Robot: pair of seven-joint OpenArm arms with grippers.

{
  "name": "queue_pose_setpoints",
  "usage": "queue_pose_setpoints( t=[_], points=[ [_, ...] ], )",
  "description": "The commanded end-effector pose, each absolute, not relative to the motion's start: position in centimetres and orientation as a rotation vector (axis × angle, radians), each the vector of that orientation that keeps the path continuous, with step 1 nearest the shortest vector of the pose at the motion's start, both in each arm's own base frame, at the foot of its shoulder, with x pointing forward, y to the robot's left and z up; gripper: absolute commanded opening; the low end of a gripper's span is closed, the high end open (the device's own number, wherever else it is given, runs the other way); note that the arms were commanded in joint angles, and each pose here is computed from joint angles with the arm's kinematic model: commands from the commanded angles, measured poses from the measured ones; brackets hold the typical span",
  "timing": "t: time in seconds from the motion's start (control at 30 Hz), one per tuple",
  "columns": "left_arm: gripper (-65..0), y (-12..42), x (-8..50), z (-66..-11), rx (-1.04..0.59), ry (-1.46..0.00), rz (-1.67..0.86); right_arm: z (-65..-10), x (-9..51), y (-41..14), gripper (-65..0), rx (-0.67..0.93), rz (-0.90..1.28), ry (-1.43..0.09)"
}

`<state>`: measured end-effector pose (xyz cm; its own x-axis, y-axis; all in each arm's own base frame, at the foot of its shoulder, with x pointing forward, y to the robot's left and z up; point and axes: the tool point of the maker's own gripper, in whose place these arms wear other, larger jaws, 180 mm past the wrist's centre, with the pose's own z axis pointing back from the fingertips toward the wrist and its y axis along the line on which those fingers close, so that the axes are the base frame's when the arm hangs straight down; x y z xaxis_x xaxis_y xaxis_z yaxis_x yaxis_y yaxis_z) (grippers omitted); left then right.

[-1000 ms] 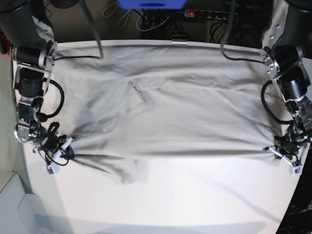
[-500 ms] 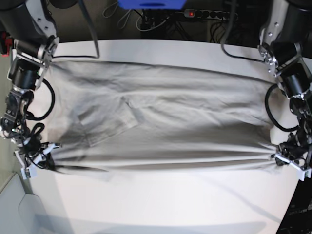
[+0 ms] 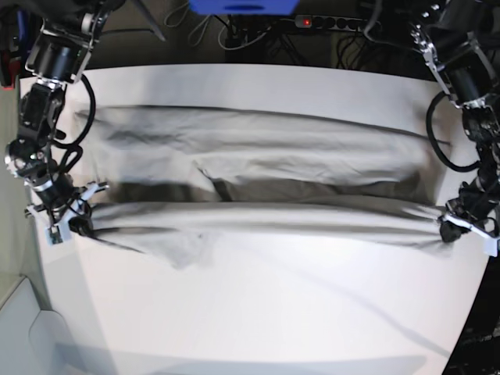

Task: Layout the t-shirt on the table in an organized manner, then fold the t-shirt properly
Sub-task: 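Lift the hem with both grippers and fold it over toward the collar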

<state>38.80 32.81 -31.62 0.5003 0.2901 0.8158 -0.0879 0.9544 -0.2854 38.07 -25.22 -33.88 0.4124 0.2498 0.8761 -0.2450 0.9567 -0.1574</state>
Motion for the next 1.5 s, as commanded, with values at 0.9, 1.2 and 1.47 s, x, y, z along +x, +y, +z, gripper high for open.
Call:
queue_pose_setpoints(
  t=[0.9, 1.2, 1.47],
  points=[
    [-64.7, 36.0, 30.7, -36.5, -0.228, -0.936, 0.381, -38.0, 28.6, -27.1, -65.0, -0.050, 0.255, -0.984],
    [-64.5, 35.7, 30.6, -39.1, -0.152, -0.815, 0.290, -40.1, 26.8, -24.7, -65.0, 0.003, 0.311, -0.919],
    [-53.4, 34.4, 30.5, -40.2, -0.134, -0.761, 0.221, -40.3, 26.7, -24.6, -64.5, -0.001, 0.330, -0.892]
  ],
)
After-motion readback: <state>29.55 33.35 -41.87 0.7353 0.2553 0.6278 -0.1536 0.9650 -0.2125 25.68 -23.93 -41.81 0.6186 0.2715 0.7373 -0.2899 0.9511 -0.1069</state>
